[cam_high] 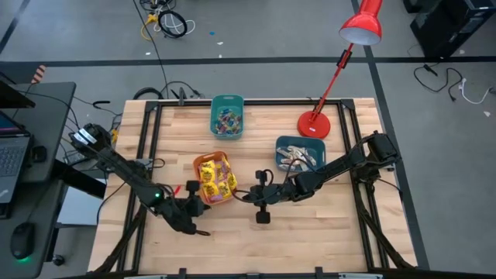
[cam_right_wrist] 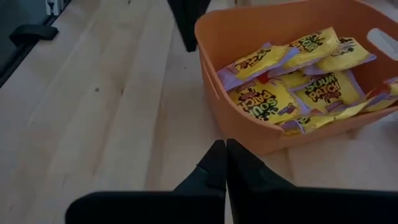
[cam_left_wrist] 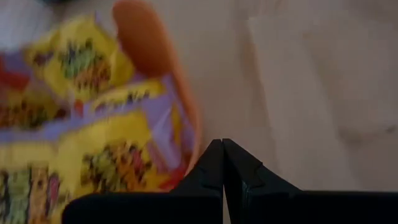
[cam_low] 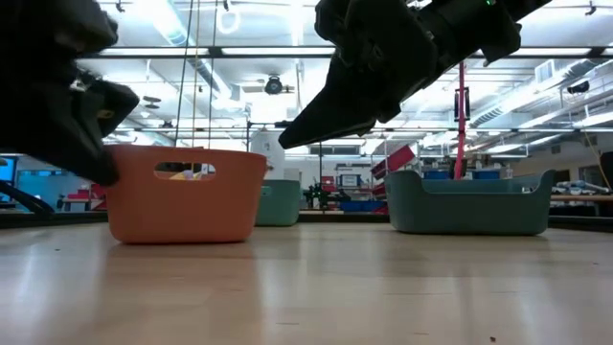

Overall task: Sort candy
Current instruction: Move the orange bin to the left side of the green bin

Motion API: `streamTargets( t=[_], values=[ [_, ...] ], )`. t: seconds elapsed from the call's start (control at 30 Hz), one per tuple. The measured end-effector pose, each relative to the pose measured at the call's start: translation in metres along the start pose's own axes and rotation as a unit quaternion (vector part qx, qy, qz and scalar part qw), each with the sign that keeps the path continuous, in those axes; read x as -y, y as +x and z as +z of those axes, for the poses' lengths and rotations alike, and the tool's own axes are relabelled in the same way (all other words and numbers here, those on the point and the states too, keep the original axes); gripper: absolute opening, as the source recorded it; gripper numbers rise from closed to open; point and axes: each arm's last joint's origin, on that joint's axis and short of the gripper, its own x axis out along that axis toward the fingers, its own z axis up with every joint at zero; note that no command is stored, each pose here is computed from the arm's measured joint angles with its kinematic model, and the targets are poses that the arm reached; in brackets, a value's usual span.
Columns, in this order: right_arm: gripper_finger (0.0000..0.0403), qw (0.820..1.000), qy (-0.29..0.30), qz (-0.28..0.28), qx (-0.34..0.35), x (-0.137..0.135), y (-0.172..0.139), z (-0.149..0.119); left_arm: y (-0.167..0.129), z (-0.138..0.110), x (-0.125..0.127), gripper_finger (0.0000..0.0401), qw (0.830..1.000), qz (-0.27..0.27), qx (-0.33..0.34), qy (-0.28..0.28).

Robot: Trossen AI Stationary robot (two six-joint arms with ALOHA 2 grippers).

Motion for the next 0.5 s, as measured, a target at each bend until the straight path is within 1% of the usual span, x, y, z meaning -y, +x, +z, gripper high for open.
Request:
streamTargets(
  t=[0.2,0.33,0.43,0.5],
  values=[
    [0.0,1.0,0.001,-0.017,0.003,0.002,0.0,0.0,-0.001,-0.012,-0.006,0.0,0.998,0.031,-0.054,-0.011],
    [0.0,1.0,0.003,-0.025,0.004,0.005,0.001,0.001,-0.002,-0.017,-0.01,0.0,0.996,0.068,-0.063,-0.012],
    [0.0,1.0,0.005,-0.028,0.003,0.008,0.002,0.001,-0.003,-0.02,-0.013,0.0,0.993,0.1,-0.069,-0.004],
    [0.0,1.0,0.006,-0.03,0.003,0.009,0.002,0.001,-0.004,-0.023,-0.016,0.0,0.99,0.112,-0.081,0.003]
  ],
)
